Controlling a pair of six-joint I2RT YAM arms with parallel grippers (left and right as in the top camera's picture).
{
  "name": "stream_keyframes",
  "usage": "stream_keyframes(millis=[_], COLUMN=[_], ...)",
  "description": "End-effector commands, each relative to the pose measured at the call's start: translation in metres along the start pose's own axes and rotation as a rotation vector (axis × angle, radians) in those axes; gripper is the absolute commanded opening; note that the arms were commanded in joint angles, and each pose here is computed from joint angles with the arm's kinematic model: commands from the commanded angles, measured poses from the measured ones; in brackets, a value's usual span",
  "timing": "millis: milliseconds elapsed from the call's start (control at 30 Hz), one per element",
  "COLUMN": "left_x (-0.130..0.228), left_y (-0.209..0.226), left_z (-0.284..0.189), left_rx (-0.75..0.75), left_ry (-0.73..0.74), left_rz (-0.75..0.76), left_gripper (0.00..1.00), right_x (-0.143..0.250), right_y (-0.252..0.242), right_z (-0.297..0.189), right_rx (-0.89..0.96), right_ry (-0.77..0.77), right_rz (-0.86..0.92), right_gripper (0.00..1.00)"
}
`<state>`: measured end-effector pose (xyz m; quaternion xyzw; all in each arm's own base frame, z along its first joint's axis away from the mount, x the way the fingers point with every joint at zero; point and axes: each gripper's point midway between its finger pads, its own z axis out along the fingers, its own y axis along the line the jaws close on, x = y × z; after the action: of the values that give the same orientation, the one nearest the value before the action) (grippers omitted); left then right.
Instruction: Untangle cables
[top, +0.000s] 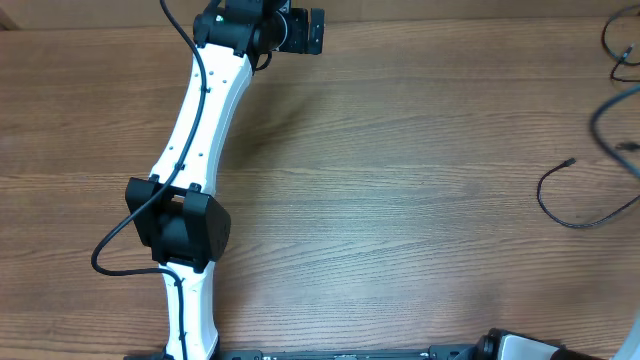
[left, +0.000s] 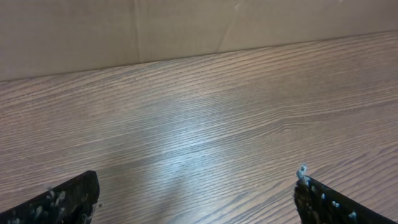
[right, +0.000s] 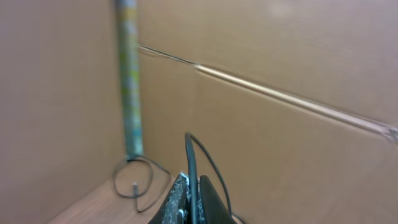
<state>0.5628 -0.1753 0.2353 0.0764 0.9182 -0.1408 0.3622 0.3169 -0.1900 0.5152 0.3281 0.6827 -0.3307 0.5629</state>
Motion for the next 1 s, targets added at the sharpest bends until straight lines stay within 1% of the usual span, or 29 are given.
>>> stream_keyframes(millis=[0, 200, 433, 533, 667, 800, 967], left_x=[-0.003, -0.004, -0.004, -0.003, -0.002, -0.002, -0.001], left_y=[0.0, 0.0, 0.0, 0.0, 0.0, 0.0, 0.0], left_z=[-0.009, -0.009, -0.009, -0.009, -0.009, -0.009, -0.009], left_rx=[-0.012, -0.011, -0.011, -0.012, -0.012, -0.012, -0.013], left_ry=[-0.01, -0.014, -0.013, -0.009, -0.007, -0.007, -0.002], left_rz=[0.054, 0.056, 0.056, 0.058, 0.066, 0.066, 0.066], left_gripper=[1.0, 1.0, 1.0, 1.0, 1.0, 1.0, 1.0], right_x=[-0.002, 0.005, 0.016, 0.023, 0.034, 0.063, 0.104], right_y=[-0.033, -0.076, -0.085, -0.096, -0.104, -0.102, -0.082], right_z=[0.021, 0.039, 0.049, 0.053, 0.061, 0.078, 0.1], right_rx=[-0.023, 0.029, -0.073, -0.047, -0.015, 0.01, -0.038], right_ry=[0.013, 0.042, 0.101, 0.124, 0.157, 0.258, 0.413], right_rz=[0.138, 0.274, 0.317, 0.363, 0.371, 0.445, 0.445], right_gripper=[0.04, 0.04, 0.04, 0.04, 0.04, 0.04, 0.04])
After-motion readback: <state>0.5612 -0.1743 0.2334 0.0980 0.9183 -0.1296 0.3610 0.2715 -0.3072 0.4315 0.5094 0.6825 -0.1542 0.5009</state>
